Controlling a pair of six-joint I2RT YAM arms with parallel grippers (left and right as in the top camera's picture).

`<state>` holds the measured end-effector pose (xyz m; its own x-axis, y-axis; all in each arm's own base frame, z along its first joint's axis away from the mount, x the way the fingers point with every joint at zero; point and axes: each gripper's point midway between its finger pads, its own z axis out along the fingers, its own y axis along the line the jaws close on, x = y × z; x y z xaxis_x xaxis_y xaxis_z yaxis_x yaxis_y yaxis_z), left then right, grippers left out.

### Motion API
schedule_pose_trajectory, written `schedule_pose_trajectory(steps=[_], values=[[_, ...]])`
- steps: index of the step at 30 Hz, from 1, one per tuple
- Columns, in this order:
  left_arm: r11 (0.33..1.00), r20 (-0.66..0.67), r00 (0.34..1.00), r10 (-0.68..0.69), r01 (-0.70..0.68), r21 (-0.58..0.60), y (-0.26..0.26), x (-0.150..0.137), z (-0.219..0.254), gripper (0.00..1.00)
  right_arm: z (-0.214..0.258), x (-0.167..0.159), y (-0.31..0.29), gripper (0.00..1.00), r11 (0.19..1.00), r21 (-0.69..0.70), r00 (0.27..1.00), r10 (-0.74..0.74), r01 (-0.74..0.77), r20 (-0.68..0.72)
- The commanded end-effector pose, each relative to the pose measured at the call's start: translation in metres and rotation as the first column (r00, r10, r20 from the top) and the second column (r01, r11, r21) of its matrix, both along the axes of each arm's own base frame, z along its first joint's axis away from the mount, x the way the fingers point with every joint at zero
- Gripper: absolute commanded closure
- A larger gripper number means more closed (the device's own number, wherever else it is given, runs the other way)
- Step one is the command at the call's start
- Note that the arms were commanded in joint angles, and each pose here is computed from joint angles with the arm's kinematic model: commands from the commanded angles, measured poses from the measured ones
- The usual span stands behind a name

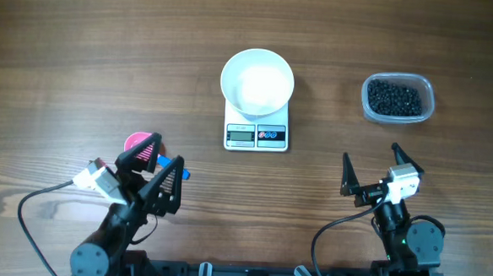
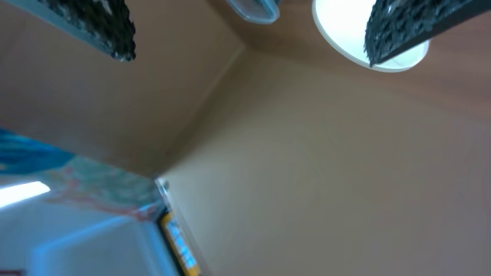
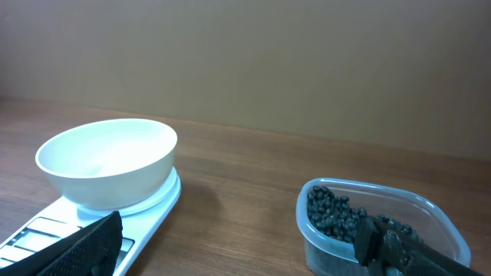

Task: Scoop item into bowl and weigh 150g on scale
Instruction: 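Move the left gripper down to the blue handle of the pink scoop, then close the left gripper on the blue handle and lift the scoop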

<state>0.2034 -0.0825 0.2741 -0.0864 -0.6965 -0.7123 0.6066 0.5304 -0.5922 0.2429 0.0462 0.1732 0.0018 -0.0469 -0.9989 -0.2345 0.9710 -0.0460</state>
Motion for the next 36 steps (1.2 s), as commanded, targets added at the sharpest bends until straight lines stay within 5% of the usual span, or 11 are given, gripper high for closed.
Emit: schedule_pose_trajectory(steps=[1,4,7,10,15,24,30,36], values=[[0.999,0.086,0.996,-0.02,0.017,0.032,-0.004,-0.021,0.045,0.0,0.001,-0.001,0.004,0.0,1.0,-0.004,1.0,0.025,-0.025,0.004],[0.988,0.018,0.999,0.046,-0.048,0.146,-0.002,-0.026,0.07,0.0,0.001,-0.001,0.004,0.0,1.0,-0.004,1.0,0.026,-0.026,0.004],[0.982,-0.317,0.944,0.094,-0.035,0.186,0.004,-0.018,0.056,0.0,0.001,-0.001,0.004,0.0,1.0,-0.004,1.0,0.026,-0.026,0.004],[0.981,-0.623,0.777,0.095,0.032,0.191,0.004,-0.01,0.026,0.0,0.001,-0.001,0.004,0.01,1.0,-0.004,1.0,0.025,-0.025,0.004],[0.952,-0.874,0.418,0.25,0.058,0.3,0.028,0.01,-0.037,0.0,0.001,-0.001,0.004,0.0,1.0,-0.004,1.0,0.026,-0.026,0.004],[0.947,-0.967,-0.014,0.256,0.207,0.248,0.029,0.02,-0.143,0.0,0.001,-0.001,0.004,0.0,1.0,-0.004,1.0,0.026,-0.026,0.004],[0.959,-0.974,-0.083,0.213,0.209,0.192,0.025,0.031,-0.205,0.0,0.001,-0.001,0.004,0.0,1.0,-0.004,1.0,0.026,-0.026,0.004],[0.95,-0.943,-0.152,0.295,0.157,0.272,0.043,0.035,-0.235,0.0,0.001,-0.001,0.004,0.0,1.0,-0.004,1.0,0.026,-0.026,0.004]])
